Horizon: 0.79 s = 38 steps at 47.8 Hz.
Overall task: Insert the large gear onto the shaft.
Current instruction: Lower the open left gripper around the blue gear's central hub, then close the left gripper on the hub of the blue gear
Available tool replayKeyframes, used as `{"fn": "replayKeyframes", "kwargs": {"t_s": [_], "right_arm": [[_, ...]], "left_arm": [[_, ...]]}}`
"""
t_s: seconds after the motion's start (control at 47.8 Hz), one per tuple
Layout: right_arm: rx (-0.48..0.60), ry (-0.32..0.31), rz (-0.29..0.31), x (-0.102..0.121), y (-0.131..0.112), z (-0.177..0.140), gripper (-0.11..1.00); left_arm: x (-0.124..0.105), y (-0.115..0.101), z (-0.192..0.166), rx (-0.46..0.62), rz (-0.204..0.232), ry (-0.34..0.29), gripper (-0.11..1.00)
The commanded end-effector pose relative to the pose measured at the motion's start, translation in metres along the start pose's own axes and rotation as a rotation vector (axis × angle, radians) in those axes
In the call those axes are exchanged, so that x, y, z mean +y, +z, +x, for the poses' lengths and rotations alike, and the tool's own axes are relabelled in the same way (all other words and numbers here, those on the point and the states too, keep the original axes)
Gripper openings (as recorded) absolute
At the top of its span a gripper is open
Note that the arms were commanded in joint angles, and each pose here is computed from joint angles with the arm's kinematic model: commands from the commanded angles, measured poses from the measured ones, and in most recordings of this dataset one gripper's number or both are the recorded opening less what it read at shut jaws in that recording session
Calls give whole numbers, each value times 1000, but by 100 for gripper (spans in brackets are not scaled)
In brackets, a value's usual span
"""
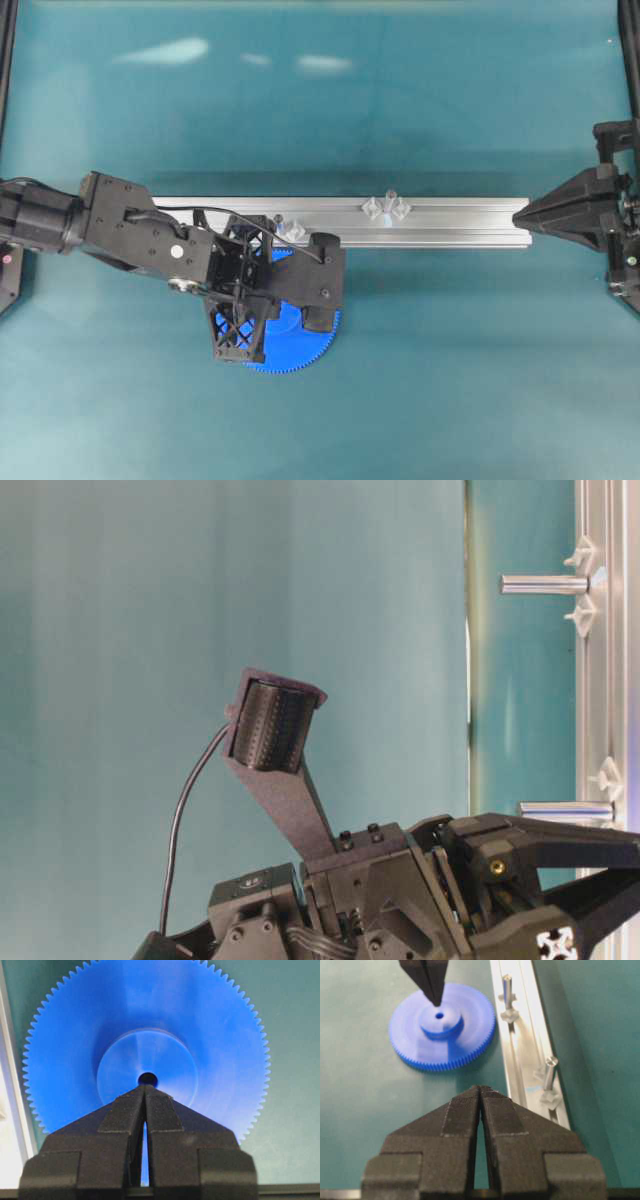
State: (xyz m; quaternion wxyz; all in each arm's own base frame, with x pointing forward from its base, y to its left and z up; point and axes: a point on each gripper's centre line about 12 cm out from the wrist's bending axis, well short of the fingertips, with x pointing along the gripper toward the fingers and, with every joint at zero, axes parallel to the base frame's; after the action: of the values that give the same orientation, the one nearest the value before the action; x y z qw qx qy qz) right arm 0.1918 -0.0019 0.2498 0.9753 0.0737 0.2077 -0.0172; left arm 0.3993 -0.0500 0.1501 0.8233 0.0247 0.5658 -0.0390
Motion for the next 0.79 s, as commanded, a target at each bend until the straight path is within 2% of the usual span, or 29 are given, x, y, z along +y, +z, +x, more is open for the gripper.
{"fn": "replayKeyframes", "kwargs": {"t_s": [0.0,0.773], "right_arm": [[-14,1,11,0,4,0,11],[-23,2,11,0,3,-1,11]], "left_arm": [[-2,12,-11,-48,7,-2,0],[-2,13,-6,-44,7,-2,0]]}}
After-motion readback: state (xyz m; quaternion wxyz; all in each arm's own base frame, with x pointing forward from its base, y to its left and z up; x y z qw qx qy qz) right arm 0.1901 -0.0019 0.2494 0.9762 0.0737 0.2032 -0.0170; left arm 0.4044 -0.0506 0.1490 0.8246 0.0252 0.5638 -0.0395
